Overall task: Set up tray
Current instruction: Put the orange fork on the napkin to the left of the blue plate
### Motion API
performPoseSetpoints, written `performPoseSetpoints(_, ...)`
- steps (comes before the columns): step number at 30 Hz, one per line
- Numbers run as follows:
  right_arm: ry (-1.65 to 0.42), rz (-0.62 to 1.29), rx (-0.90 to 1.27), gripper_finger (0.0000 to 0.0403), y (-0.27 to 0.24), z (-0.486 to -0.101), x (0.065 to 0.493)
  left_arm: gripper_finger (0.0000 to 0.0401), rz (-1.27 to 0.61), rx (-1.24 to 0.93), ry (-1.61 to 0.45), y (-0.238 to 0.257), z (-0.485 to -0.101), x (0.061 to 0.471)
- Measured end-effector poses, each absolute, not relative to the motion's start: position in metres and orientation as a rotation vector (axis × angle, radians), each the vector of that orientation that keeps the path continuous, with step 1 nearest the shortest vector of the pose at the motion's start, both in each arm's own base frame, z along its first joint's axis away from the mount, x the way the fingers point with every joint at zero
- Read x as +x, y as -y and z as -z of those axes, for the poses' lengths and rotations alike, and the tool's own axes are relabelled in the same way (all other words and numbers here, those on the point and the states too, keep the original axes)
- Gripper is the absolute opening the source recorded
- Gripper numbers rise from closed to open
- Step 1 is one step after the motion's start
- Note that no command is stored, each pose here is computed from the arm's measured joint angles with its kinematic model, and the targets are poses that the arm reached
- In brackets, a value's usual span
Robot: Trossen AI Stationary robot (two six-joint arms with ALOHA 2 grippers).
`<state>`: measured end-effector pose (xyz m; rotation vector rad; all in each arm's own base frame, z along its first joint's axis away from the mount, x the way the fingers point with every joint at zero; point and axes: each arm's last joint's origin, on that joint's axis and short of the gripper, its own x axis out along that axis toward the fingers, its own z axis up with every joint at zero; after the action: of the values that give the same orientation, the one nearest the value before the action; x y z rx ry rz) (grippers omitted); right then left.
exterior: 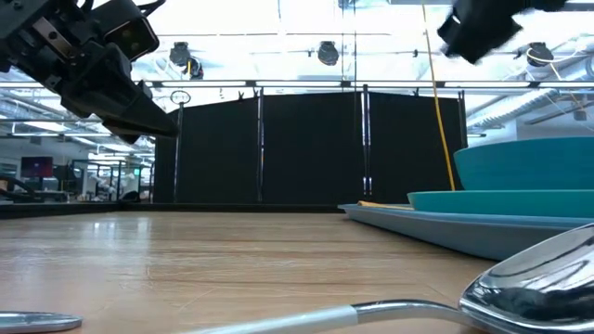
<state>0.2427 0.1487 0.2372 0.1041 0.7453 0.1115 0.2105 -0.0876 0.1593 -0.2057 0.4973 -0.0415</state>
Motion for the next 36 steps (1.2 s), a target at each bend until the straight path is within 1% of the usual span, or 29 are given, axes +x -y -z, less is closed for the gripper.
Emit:
performPoseSetpoints(11,-1.156,-0.098,0.202,0.0137,-0.196,-0.225,0.244,0.0085,0.019,-0.242,-0.551,0.087,-0.155,0.208)
performPoseSetpoints(17,-1.283,-0.112,0.266,0.0137,-0.223,-0.217,0.243,0.0085,0.017,-0.244,-0.554,0.087,-0.154,0.207)
performPoseSetpoints(21,-1.385,-0.129,0.332,0.0137,-0.240,-0.205,0.243,0.0085,0.023,-0.239,-0.555,0.089,-0.154,0.207)
performPoseSetpoints(27,-1.464,-0.145,0.310,0.0137,-0.258,-0.185,0.242,0.0085,0.033,-0.227,-0.554,0.091,-0.154,0.206)
performPoseSetpoints(36,-1.463,-0.140,0.316,0.0137,-0.274,-0.165,0.242,0.0085,0.034,-0.218,-0.552,0.091,-0.154,0.206)
